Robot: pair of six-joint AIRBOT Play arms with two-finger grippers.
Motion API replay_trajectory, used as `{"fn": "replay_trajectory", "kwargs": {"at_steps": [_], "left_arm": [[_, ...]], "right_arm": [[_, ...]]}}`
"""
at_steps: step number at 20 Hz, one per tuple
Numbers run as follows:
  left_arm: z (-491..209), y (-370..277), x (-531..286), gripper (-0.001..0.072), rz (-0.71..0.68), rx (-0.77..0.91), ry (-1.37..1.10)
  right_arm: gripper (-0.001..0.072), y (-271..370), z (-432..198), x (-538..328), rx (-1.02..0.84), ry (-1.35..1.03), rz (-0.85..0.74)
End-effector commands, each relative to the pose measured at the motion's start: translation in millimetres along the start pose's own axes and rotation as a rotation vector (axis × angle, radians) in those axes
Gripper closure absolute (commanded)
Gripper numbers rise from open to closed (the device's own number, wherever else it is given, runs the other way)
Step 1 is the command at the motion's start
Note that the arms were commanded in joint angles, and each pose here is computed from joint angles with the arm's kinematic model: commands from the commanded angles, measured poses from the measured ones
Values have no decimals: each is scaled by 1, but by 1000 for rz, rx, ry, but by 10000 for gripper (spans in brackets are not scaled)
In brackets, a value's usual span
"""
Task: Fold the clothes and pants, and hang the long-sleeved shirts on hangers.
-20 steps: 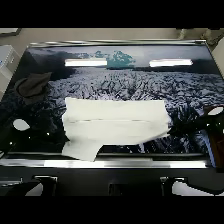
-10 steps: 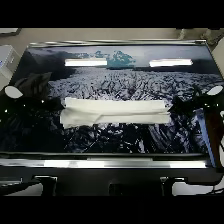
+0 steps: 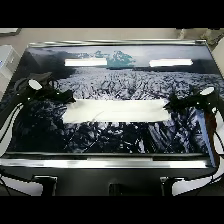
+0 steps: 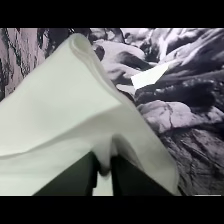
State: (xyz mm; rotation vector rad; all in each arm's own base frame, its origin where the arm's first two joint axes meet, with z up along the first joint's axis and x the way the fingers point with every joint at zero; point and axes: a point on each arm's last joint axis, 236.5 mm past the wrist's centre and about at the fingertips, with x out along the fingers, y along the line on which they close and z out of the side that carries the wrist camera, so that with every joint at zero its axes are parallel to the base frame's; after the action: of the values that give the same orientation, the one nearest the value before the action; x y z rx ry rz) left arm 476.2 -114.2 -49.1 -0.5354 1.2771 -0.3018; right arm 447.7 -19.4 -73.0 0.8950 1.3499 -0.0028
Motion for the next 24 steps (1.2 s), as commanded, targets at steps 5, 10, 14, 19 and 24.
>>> {"fn": "replay_trajectory", "kwargs": {"at_steps": [5, 10, 14, 19, 24], "left_arm": [[34, 1, -61, 101, -30, -30, -58], [40, -42, -105, 111, -67, 47, -157], [24, -97, -109, 111, -120, 165, -160], [1, -149, -85, 117, -159, 284, -141], [-21, -195, -6, 684, -193, 243, -177]], "right_arm": [[6, -38, 20, -48, 44, -4, 18], [-5, -33, -3, -7, 12, 141, 63], [87, 0, -20, 33, -40, 192, 87], [675, 45, -23, 14, -111, 185, 172], [675, 111, -49, -77, -299, 100, 238]]}}
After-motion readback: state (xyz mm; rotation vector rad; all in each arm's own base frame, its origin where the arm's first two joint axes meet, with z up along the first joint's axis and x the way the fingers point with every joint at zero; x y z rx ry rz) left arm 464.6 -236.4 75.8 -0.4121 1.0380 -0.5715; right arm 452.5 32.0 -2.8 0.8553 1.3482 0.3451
